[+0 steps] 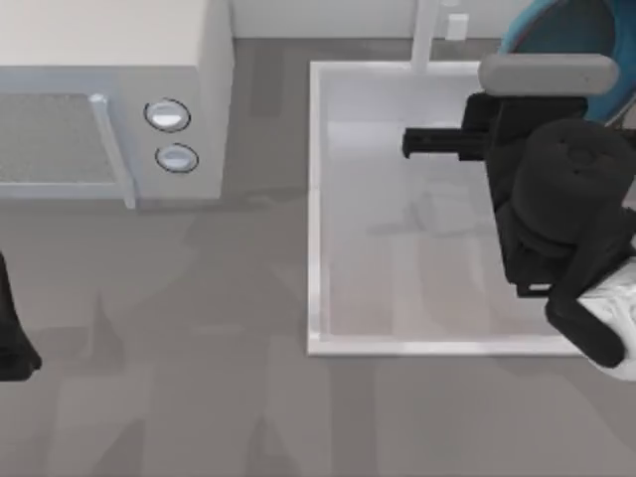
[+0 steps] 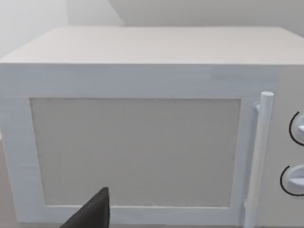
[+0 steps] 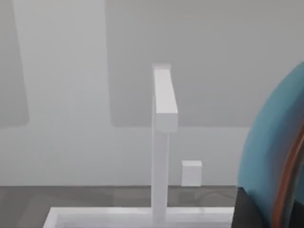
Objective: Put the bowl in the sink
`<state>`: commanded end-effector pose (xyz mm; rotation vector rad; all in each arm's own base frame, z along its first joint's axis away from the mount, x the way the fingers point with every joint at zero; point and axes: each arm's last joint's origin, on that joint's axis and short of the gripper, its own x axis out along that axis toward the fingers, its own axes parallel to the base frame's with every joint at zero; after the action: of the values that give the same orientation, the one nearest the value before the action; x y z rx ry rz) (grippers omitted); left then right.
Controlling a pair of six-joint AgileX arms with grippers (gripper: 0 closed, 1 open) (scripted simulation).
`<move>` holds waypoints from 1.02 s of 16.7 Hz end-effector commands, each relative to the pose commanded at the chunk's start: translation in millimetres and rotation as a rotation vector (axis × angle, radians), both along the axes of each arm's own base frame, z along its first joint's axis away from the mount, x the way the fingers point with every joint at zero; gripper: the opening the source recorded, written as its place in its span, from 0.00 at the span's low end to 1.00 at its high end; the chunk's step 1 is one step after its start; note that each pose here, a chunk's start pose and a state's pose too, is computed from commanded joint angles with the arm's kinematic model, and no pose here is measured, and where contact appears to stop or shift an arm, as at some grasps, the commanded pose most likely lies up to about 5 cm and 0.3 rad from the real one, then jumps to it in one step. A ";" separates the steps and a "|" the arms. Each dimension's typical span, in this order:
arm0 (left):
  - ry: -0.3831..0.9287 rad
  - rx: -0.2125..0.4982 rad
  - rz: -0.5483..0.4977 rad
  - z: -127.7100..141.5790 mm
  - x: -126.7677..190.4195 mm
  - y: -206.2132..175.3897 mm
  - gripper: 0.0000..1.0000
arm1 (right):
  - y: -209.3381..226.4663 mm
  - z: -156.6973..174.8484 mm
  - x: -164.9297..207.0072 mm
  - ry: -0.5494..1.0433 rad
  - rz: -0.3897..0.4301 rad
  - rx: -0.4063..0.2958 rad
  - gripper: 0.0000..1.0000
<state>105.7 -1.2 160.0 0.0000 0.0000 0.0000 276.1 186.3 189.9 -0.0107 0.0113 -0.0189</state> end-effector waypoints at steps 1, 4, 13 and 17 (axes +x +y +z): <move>0.000 0.000 0.000 0.0 0.0 0.0 1.00 | 1.9 -11.0 2.2 0.004 -0.002 -0.004 0.00; 0.000 0.000 0.000 0.0 0.0 0.0 1.00 | 6.3 -49.5 6.6 -0.005 -0.002 0.002 0.00; 0.000 0.000 0.000 0.0 0.0 0.0 1.00 | -2.7 -130.9 -5.8 -0.011 0.009 0.011 0.00; 0.000 0.000 0.000 0.0 0.0 0.0 1.00 | -2.7 -130.9 -5.8 -0.011 0.009 0.011 0.08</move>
<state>105.7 -1.2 160.0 0.0000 0.0000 0.0000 270.3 183.6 59.0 0.0000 0.0000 -0.0100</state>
